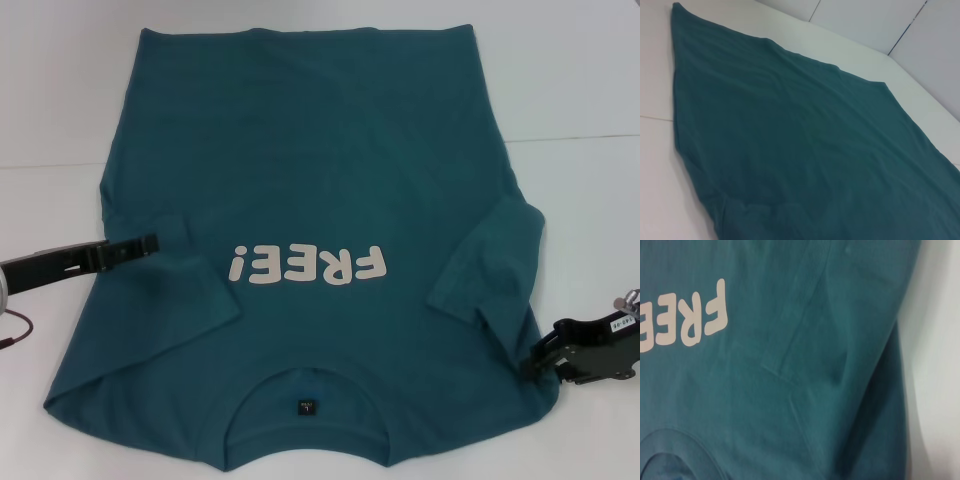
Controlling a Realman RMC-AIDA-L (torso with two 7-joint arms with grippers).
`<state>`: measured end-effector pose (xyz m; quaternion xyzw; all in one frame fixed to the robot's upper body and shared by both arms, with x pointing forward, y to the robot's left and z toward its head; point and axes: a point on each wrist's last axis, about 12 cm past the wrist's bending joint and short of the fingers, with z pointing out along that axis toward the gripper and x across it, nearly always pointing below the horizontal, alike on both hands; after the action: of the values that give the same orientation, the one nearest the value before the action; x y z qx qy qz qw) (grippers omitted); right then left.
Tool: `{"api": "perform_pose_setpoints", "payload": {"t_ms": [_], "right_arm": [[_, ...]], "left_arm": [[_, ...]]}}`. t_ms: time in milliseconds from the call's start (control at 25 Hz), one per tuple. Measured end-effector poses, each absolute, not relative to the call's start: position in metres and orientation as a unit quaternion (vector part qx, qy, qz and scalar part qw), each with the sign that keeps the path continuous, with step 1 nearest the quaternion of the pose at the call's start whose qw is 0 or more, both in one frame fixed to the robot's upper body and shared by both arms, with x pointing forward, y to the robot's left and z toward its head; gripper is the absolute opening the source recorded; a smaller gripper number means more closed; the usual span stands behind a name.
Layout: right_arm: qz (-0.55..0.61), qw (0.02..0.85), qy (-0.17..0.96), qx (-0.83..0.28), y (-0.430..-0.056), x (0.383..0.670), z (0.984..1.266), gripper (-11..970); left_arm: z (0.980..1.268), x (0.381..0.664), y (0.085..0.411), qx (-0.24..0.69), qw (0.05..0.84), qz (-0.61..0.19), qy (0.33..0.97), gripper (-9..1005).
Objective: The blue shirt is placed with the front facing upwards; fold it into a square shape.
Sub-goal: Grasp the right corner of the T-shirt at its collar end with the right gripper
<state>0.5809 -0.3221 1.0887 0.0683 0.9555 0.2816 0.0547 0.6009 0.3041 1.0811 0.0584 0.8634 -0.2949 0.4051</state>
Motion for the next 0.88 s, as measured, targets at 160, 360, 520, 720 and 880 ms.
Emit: {"api": "perform_pose_setpoints", "payload": {"t_ms": [160, 360, 520, 720, 880], "right_arm": [[0.283, 0.061, 0.954, 0.074, -0.3231, 0.581, 1.0874, 362], [0.289, 0.07, 0.951, 0.08, -0.3253, 0.5816, 1.0887, 251], [0.293, 0.074, 0.95, 0.079, -0.3252, 0.5822, 1.0896, 110], [0.298, 0.077, 0.948, 0.078, -0.325, 0.5822, 1.0898, 72], [0.302, 0.079, 0.947, 0.073, -0.3243, 0.582, 1.0902, 61]], "left_arm": [[1.0806, 0.6004, 0.3045, 0.058, 0.405, -0.295, 0.864, 876], [1.08, 0.5997, 0.3052, 0.057, 0.404, -0.294, 0.864, 875], [1.0798, 0.5995, 0.3053, 0.056, 0.404, -0.294, 0.864, 875], [1.0798, 0.5995, 0.3053, 0.056, 0.404, -0.294, 0.864, 875], [1.0801, 0.5996, 0.3053, 0.054, 0.404, -0.296, 0.864, 875]]}}
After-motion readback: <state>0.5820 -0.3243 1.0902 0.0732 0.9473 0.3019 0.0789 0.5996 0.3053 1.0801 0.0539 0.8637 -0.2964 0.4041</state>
